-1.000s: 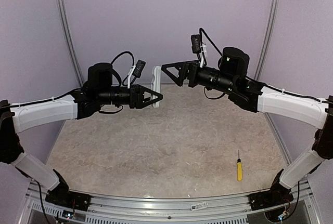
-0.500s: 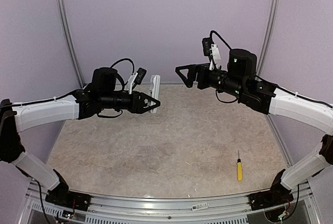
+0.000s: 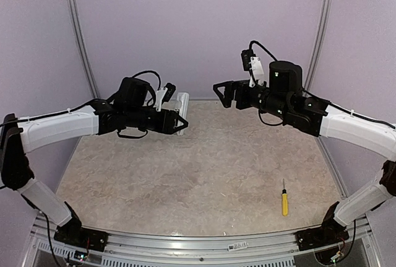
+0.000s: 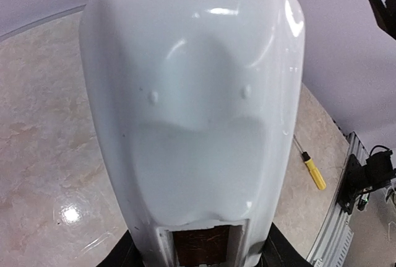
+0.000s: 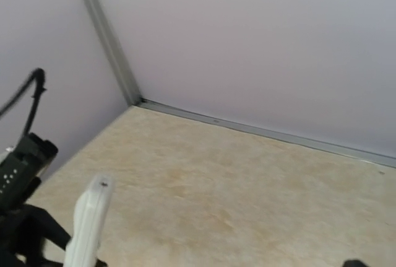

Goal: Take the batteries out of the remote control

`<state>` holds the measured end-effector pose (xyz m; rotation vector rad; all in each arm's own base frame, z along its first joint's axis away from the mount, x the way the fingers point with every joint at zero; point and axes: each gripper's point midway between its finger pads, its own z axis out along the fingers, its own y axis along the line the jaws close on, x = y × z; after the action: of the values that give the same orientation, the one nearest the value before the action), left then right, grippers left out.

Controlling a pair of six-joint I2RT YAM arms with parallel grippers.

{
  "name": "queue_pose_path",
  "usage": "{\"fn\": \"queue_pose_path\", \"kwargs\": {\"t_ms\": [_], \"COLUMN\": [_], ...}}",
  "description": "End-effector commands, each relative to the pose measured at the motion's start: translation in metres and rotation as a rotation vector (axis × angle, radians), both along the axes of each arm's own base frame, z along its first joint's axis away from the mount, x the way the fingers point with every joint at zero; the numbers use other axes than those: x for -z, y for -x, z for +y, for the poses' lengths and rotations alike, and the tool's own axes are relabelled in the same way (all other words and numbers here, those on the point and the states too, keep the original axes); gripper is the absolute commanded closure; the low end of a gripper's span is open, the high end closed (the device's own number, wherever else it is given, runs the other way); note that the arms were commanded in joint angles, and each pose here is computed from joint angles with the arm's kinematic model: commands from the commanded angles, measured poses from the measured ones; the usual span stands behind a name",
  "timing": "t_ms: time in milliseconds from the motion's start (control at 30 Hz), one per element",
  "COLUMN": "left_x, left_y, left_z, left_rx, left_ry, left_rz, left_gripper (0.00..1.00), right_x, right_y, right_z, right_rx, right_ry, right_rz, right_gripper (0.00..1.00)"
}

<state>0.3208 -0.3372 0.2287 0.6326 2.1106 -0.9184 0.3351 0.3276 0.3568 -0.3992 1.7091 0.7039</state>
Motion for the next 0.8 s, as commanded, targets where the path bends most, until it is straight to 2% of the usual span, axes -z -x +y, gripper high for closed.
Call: {"fn": "queue_pose_path", "kwargs": {"t_ms": [0, 167, 467, 767], "left_x": [0.071, 0.127, 0.185, 0.223], "left_y": [-0.001, 0.013, 0.042, 0.047], "left_z": [0.035, 0.050, 0.049, 0.053], "left_rx": [-0.198, -0.262, -0.238, -0.235], "left_ry": [-0.331, -0.479, -0.601, -0.671], "left_rz": [0.154, 0.292, 0.465, 0.526], "left_gripper": [0.61, 0.60, 0.60, 0.55], "right_x": [0.027, 0.040, 0.061, 0.074], "right_y": [-0.010, -0.012, -0.015, -0.017], "right_z": [-0.024, -0.031, -0.033, -0.036], "right_rx": [0.131, 0.171, 0.190, 0.208], "right_ry": [0.098, 0.141, 0.180, 0.217], "right_rz": [0.046, 0.073, 0.124, 0.151], "right_gripper": [0.00, 0.00, 0.00, 0.00]}}
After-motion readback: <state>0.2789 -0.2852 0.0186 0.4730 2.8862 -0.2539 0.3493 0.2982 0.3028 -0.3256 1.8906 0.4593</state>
